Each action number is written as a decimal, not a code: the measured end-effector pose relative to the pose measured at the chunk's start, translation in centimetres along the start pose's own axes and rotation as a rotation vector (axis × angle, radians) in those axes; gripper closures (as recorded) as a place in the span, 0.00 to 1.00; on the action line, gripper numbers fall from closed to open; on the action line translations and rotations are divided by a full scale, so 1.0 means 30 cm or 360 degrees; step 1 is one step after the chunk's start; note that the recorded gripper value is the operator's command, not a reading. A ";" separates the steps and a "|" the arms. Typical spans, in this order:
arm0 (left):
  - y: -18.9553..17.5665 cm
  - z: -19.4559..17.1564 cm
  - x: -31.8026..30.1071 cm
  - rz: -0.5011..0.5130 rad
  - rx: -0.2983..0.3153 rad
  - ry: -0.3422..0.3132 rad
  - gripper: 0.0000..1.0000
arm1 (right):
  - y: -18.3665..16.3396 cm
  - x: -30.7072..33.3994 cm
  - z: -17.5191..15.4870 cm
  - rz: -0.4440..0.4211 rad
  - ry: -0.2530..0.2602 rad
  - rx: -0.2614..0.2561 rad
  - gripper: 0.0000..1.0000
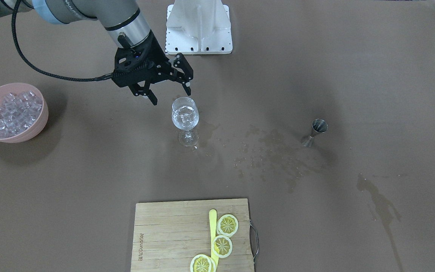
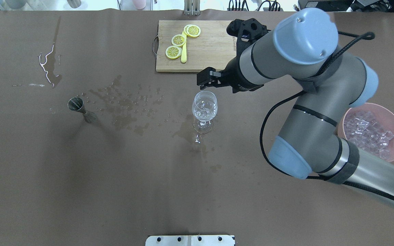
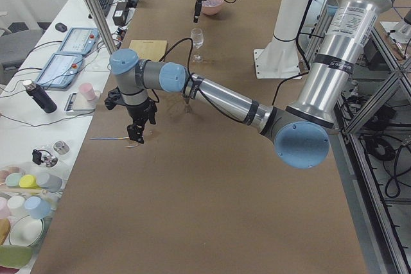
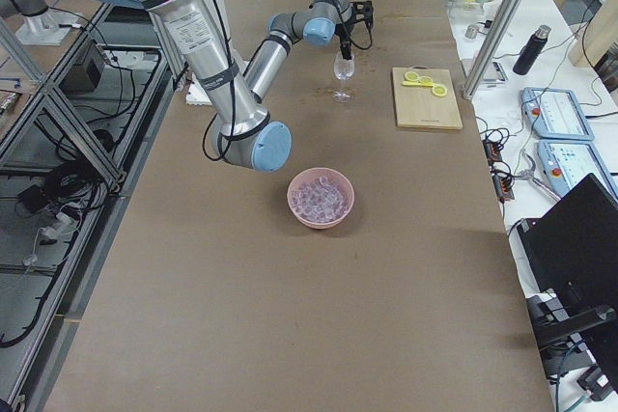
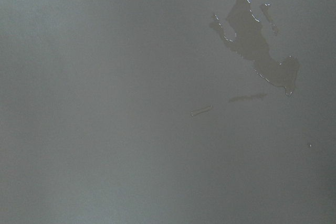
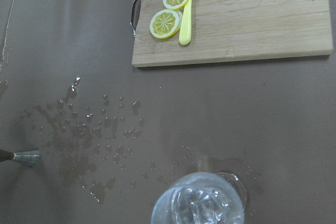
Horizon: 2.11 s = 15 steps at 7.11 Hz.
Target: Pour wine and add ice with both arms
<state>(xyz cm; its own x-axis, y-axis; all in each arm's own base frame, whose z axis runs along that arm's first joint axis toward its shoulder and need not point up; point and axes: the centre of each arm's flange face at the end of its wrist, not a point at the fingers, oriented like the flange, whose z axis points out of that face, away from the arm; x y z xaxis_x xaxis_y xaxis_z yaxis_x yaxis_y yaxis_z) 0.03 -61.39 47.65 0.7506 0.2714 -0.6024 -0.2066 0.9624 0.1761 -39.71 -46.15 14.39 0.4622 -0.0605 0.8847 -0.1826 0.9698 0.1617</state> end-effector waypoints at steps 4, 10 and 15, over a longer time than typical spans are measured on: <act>0.013 -0.013 -0.092 -0.0074 0.0009 0.0000 0.01 | -0.224 0.546 -0.252 -0.0180 0.0290 -0.0198 0.00; 0.188 0.021 -0.402 -0.0210 -0.0020 0.0011 0.01 | -0.267 2.004 -0.481 -0.0329 0.0404 -0.0540 0.00; 0.329 0.155 -0.526 -0.0251 -0.0051 0.0022 0.01 | -0.215 2.175 -0.600 -0.0222 0.0487 -0.0506 0.00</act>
<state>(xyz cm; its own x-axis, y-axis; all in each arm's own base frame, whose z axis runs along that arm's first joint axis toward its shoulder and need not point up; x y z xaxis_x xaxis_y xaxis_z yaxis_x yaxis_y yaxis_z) -10.92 -56.21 62.53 0.7665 0.1167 -0.6315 -0.1068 0.9928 0.0539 7.25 -52.11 63.21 0.7070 -0.1693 0.6867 0.1524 0.9846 0.0858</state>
